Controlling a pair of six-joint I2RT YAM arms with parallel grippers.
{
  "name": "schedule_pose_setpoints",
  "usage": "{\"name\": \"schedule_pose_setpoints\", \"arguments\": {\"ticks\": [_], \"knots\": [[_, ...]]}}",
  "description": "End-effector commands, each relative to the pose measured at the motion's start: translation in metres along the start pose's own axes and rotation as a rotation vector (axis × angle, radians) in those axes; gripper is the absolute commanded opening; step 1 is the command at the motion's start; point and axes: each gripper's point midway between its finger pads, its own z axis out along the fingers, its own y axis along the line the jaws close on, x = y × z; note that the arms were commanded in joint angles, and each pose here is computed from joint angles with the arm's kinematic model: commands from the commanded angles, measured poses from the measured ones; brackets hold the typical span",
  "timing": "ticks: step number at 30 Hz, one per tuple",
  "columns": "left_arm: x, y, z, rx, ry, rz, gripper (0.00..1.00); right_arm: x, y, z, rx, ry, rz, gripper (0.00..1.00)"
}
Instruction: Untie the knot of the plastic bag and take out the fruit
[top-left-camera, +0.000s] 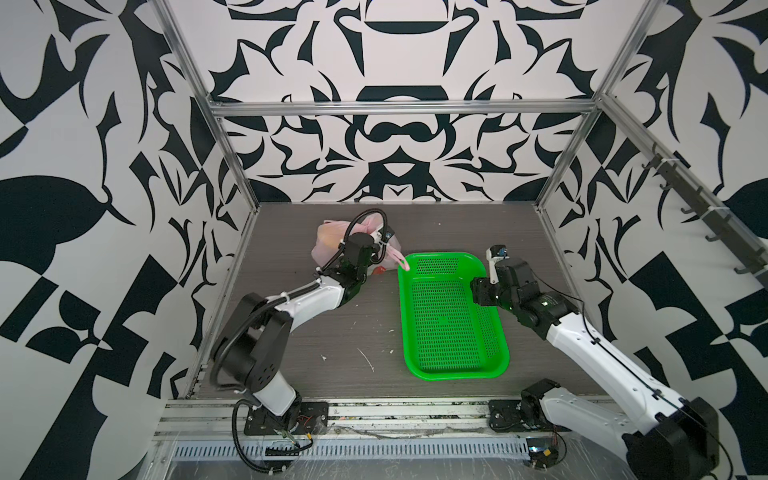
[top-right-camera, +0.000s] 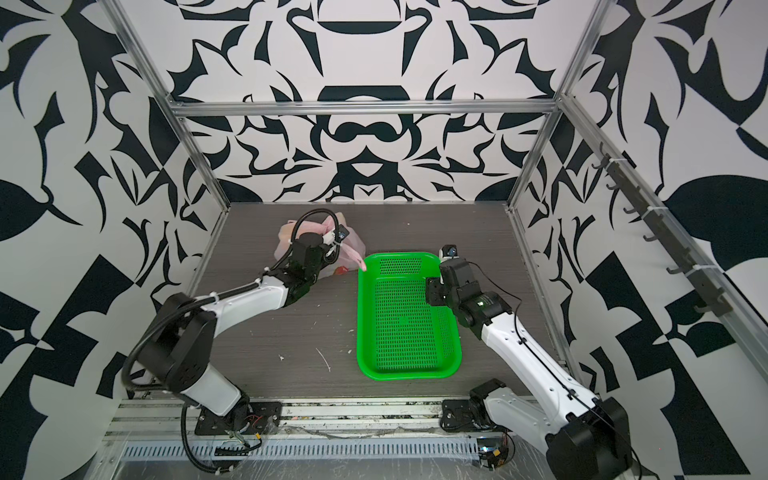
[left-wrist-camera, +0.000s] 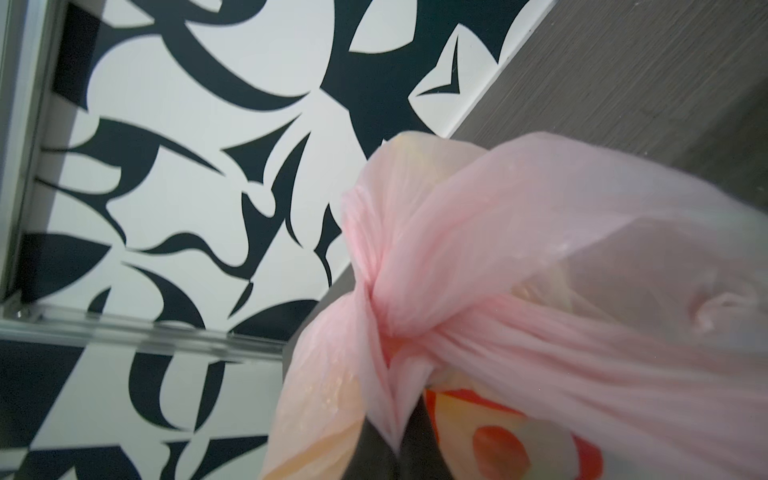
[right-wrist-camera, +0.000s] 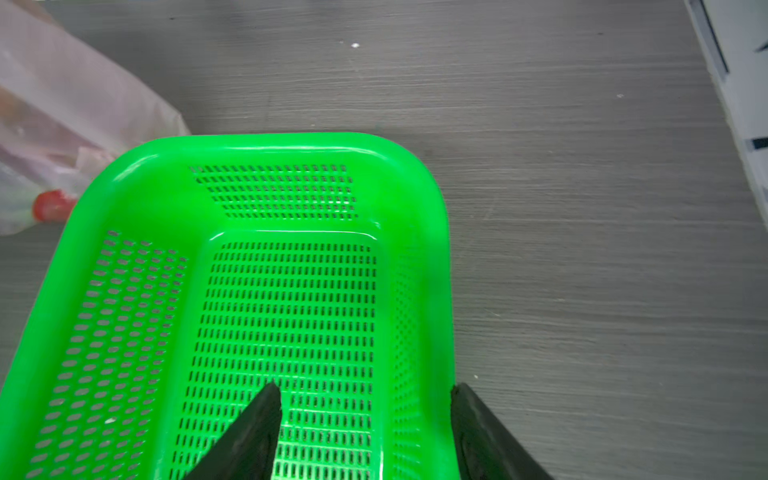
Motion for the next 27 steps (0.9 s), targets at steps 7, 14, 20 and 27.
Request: {"name": "schedule_pose_setpoints", "arguments": {"ticks": [7,14,20,27], "knots": [[0.055,-0.038,-0.099,0.115,0.153,-0.232,0.00,-0.036,0.042,-0.008,-0.052,-0.109,-0.037,0.67],[0.092,-0.046,-0.136,0.140,0.229,-0.322,0.00,-0.041,0.079,-0.010,-0.103,-0.129,-0.104,0.67],[0.097,-0.036,-0.148,0.134,0.230,-0.355,0.20,-0.041,0.114,-0.003,-0.165,-0.104,-0.178,0.69],[0.088,-0.018,-0.166,0.147,0.323,-0.487,0.54,-0.052,0.173,-0.010,-0.297,-0.122,-0.327,0.69]]}}
